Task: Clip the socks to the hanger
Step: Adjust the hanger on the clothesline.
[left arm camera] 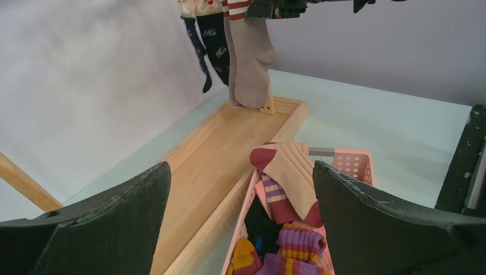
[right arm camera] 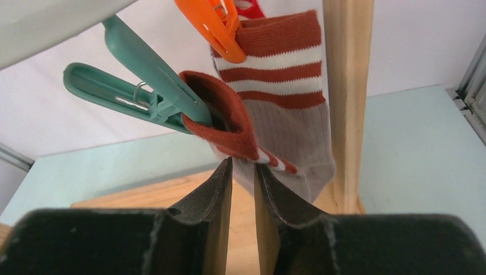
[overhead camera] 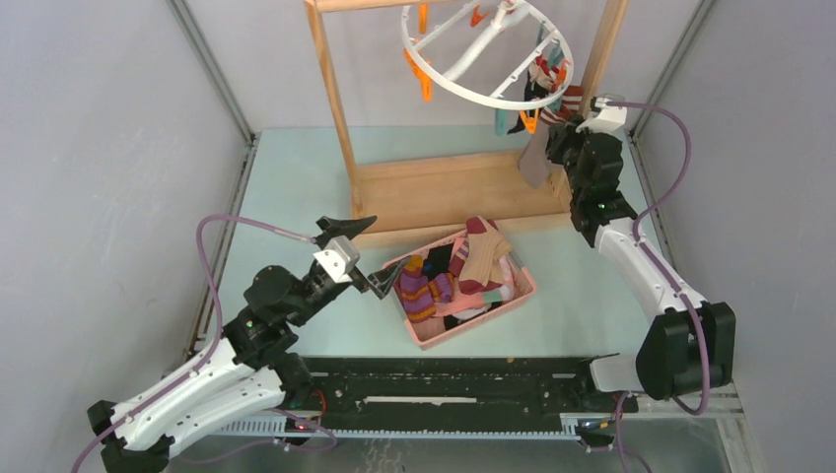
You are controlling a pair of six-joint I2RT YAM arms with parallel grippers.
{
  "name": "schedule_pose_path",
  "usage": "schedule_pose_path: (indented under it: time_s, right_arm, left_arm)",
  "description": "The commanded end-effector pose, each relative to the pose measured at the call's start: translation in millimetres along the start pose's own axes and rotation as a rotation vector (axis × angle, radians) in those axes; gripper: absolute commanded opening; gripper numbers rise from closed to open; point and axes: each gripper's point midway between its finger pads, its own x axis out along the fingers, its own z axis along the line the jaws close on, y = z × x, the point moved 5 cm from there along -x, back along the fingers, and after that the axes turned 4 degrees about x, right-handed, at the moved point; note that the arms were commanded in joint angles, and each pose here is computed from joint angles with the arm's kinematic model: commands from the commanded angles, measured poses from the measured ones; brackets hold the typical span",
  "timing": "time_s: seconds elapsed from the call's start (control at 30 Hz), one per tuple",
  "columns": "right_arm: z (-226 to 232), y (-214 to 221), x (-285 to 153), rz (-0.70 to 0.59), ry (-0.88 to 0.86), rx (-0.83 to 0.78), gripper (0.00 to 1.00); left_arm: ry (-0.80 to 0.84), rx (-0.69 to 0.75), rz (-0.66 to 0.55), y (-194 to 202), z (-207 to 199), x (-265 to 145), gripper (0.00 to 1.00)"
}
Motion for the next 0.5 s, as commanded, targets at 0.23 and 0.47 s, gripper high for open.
schedule_pose_path:
  time_s: [0.23,0.47]
  right_arm:
    - [7.8,-36.2,36.6,-0.121,-0.02,0.058,0.28]
    - [-0.1,-49.2,63.4,-0.164,0.006,0.094,0.29]
  left_arm:
    - [0.044,-0.065,-0.095,-15.9,-7.0,3.7,0.99]
    - [0.066,-0.096,-0.119,-20.2,-10.3,8.8,0.98]
